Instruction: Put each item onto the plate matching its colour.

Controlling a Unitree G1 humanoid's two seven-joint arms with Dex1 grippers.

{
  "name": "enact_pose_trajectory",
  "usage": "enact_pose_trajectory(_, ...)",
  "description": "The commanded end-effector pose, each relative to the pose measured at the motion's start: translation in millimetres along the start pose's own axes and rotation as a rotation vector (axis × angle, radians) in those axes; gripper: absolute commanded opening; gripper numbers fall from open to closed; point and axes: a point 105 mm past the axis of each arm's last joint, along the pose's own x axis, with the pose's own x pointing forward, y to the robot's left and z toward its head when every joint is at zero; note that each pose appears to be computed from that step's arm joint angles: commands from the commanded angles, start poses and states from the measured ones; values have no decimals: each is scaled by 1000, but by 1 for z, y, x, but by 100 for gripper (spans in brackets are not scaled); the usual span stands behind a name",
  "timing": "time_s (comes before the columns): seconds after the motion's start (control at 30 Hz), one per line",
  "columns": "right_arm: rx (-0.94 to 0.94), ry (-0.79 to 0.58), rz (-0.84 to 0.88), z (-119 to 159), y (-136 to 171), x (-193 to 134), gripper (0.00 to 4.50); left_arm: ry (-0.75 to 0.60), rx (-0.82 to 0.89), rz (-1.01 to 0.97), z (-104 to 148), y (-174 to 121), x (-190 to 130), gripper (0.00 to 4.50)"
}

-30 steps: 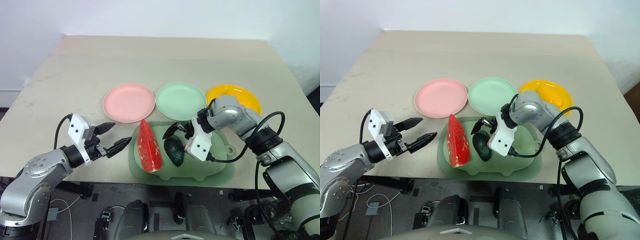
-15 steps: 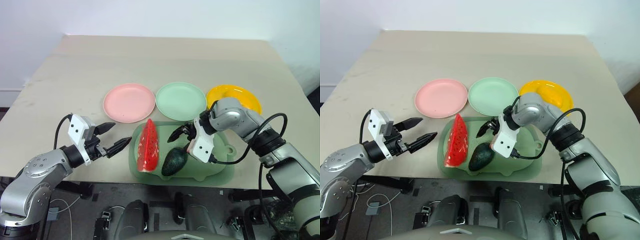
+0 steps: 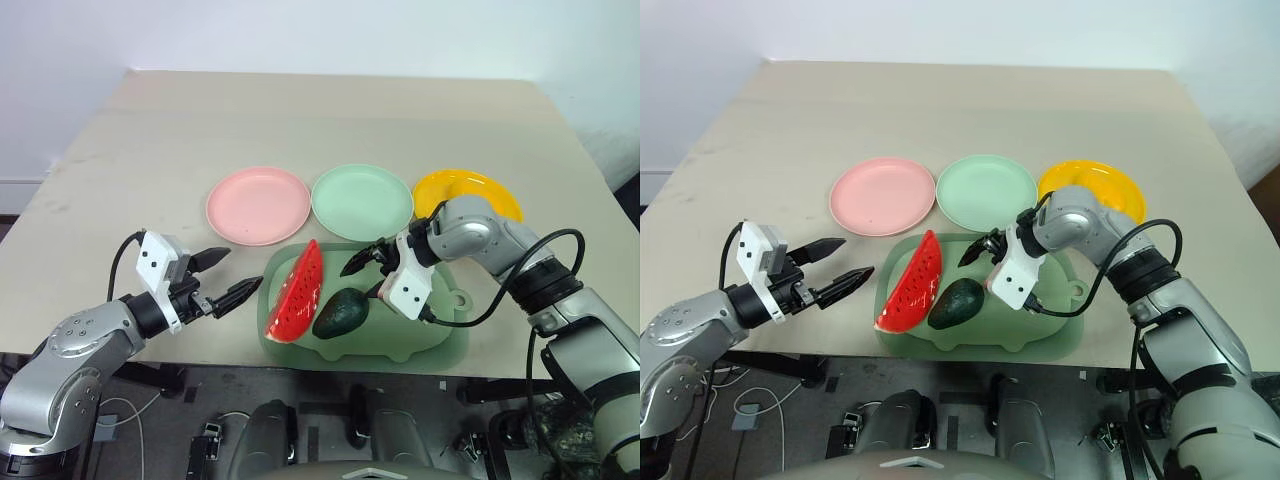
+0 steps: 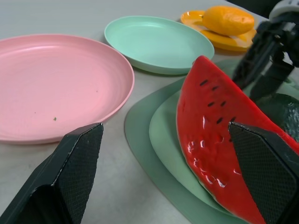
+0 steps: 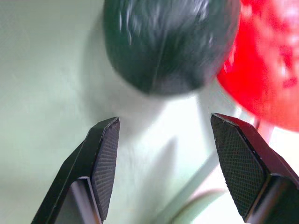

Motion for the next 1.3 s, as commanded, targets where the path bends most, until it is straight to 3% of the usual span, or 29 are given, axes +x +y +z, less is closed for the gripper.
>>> enact_pose_trajectory(0.03, -10, 76, -57, -14, -15, -24, 324, -32, 48, -11, 12, -3, -1, 450)
enact_pose_trajectory(0.13, 14, 91, -38, -18, -12, -35, 379, -32, 47, -12, 12, -2, -1, 450)
enact_pose_trajectory(0.2, 60, 83, -20, -18, -9, -42, 442, -32, 47, -14, 12, -2, -1, 450)
enact_pose_trajectory(0.23, 73, 78, -11, -17, -7, -46, 446, -33, 47, -14, 12, -3, -1, 450)
enact_pose_trajectory(0.53, 160, 97, 50, -18, 5, -90, 446, -26, 45, -20, 11, -2, -2, 450)
enact_pose_trajectory(0.63, 234, -20, 78, 15, 0, -103, 446, -22, 47, -22, 12, -1, -3, 450)
enact_pose_trajectory(0.8, 322, -225, 85, 64, -9, -96, 446, -18, 47, -26, 12, -1, -3, 450)
enact_pose_trajectory(0.93, 384, -291, 89, 83, -4, -84, 446, -19, 46, -29, 12, -1, -2, 450)
enact_pose_trajectory(1.3, 595, -309, -63, 78, -20, -44, 446, -16, 39, -33, 11, -2, -1, 450)
